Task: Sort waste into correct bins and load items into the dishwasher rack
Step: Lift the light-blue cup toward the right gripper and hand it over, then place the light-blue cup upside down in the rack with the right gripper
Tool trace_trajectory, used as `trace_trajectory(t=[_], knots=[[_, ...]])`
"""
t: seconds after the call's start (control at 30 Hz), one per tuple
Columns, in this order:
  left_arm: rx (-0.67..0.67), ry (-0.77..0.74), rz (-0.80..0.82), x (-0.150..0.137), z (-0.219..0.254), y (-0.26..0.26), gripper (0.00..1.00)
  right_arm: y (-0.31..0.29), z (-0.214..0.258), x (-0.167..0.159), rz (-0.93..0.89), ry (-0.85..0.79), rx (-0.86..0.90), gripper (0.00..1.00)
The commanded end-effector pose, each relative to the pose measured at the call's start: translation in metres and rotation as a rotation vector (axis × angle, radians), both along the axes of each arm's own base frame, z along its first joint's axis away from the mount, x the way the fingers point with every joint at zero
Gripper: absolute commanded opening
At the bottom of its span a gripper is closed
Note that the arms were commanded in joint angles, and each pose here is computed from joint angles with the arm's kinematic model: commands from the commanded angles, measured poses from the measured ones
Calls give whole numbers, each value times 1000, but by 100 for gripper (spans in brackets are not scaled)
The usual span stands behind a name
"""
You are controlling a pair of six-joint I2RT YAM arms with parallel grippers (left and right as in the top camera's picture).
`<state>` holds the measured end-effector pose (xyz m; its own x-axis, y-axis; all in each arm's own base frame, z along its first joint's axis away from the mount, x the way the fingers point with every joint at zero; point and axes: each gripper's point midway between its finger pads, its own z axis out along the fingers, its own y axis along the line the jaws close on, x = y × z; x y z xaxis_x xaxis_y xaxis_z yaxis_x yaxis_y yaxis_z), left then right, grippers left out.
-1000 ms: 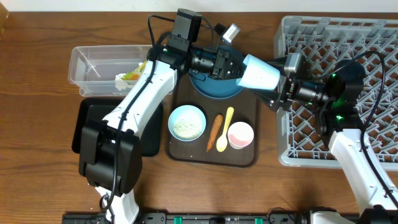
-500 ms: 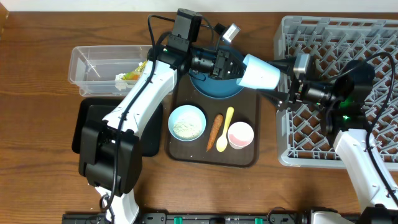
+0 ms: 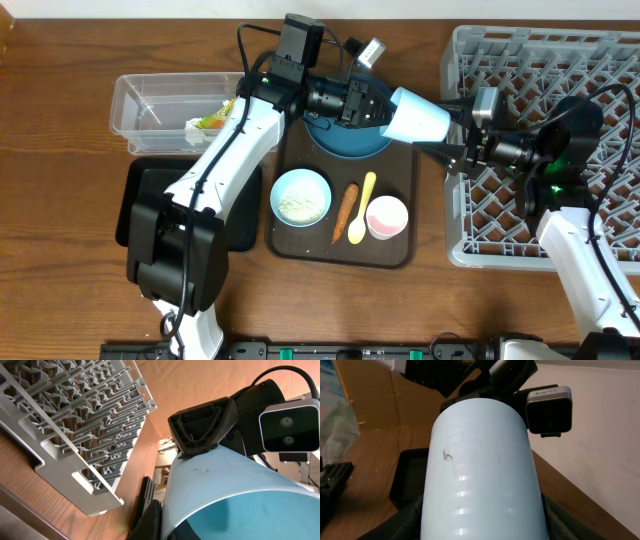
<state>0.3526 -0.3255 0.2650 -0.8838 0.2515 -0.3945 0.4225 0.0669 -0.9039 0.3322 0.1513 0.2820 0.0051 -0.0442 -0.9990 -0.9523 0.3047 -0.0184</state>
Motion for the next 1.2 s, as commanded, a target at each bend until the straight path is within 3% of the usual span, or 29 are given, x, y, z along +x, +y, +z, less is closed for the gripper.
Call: trace_trajectory(t=[0.0,0.03,0.1,0.23,0.37,0.4,0.53,0.67,0.93,1.17], knots=[[4,9,4,3,-2,-1,12,-2,4,-1,17,-8,3,52],[9,8,10,4,-3,-1,17,-2,3,-1,17,-3,3,52],[35,-4,41,10,-8,-1,37,-3,0,1,2,19,2,52],[245,-27,220,36,-48,11,47,-8,-14,14,-97,131,-6,49],[627,-24,454,59,-107,59,50,-24,-30,39,-295,313,14,43],[699,-23,495,61,-115,72,50,-28,-33,44,-331,335,16,38],[880,-61,573,62,-122,116,50,-39,-37,56,-443,403,37,24],[1001,-113,611,54,-108,157,50,-50,-28,61,-540,403,38,1],[1154,-154,763,41,-72,220,50,-117,-28,70,-980,509,-151,1],[1182,-159,802,38,-64,235,50,-204,-14,44,-1400,593,-370,1]])
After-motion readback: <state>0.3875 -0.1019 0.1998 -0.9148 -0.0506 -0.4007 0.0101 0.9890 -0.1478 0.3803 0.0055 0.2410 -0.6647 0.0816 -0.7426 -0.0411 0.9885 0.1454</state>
